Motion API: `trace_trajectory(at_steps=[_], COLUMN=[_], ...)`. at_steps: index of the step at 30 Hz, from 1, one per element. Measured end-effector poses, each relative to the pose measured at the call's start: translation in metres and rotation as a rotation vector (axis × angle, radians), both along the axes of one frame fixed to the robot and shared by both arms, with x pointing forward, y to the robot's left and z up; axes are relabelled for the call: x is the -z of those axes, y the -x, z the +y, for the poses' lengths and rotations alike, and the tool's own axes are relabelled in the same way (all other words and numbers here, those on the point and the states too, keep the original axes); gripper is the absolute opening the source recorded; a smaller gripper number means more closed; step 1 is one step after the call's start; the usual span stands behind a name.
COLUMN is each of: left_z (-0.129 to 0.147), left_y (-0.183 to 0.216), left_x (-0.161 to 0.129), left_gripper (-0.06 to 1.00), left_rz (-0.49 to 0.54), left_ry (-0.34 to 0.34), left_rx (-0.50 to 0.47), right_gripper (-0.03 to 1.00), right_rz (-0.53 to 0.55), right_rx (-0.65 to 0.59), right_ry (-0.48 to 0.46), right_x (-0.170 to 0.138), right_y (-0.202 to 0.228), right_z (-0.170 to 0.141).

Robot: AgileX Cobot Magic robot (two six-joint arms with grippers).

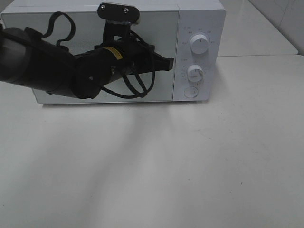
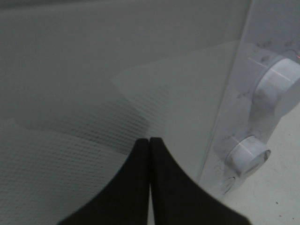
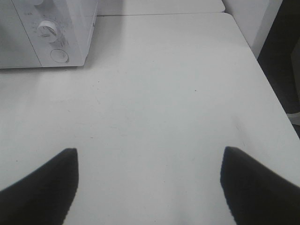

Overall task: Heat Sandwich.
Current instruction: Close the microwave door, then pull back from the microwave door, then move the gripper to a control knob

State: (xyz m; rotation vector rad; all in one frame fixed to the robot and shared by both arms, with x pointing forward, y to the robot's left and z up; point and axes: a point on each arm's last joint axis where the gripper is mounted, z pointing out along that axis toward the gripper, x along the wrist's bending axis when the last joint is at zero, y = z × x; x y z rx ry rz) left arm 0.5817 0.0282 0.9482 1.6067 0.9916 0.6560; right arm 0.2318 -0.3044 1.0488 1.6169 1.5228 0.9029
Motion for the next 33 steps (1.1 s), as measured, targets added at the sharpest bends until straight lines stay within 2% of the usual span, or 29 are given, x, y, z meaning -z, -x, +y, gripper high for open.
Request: trace_trajectory(at_steps=[6,10,12,14,15,16,17,18,19,21,23,24,25,28,33], left_z=[0.018,0.027,0.031,0.033,0.033,0.035,0.037,0.038,0.038,0.042,0.045,0.045,0.049,0.057,0.07], left_y=[0.021,0.036,0.046,0.052,0.052,0.059,0.063,0.067,0.067,0.078,0.085,0.085,0.091,0.1,0.115], left_x=[-0.004,-0.008,-0.013,-0.017,-0.017,-0.019,-0.02,-0.021,-0.021,-0.024,-0.028,-0.028,-0.032,-0.036,-0.049], left_gripper=[0.0,0.0,0.01,0.13,0.13,0.32,0.47,0.6,0.6,0.89,0.95,0.95,0.97,0.98,0.98], left_rz=[0.048,0.128,0.212,0.272,0.272,0.342,0.38,0.418,0.418,0.51,0.551,0.551,0.575,0.62,0.707], left_ry=[-0.02,-0.058,-0.09,-0.115,-0.115,-0.148,-0.166,-0.184,-0.184,-0.23,-0.272,-0.272,-0.325,-0.415,-0.474], left_rx=[-0.005,0.017,0.043,0.065,0.065,0.09,0.103,0.117,0.117,0.15,0.179,0.179,0.207,0.243,0.234], right_gripper=[0.76,0.76,0.76,0.76,0.76,0.76,0.76,0.76,0.76,0.76,0.76,0.76,0.76,0.76,0.76], right_rz=[0.0,0.0,0.0,0.0,0.0,0.0,0.0,0.0,0.0,0.0,0.0,0.0,0.0,0.0,0.0], right_rx=[0.0,0.0,0.0,0.0,0.0,0.0,0.0,0.0,0.0,0.0,0.0,0.0,0.0,0.0,0.0], right_ry=[0.0,0.0,0.0,0.0,0.0,0.0,0.0,0.0,0.0,0.0,0.0,0.0,0.0,0.0,0.0], right_x=[0.0,0.0,0.0,0.0,0.0,0.0,0.0,0.0,0.0,0.0,0.0,0.0,0.0,0.0,0.0], right_y=[0.0,0.0,0.0,0.0,0.0,0.0,0.0,0.0,0.0,0.0,0.0,0.0,0.0,0.0,0.0], right_z=[0.0,0.0,0.0,0.0,0.0,0.0,0.0,0.0,0.0,0.0,0.0,0.0,0.0,0.0,0.0])
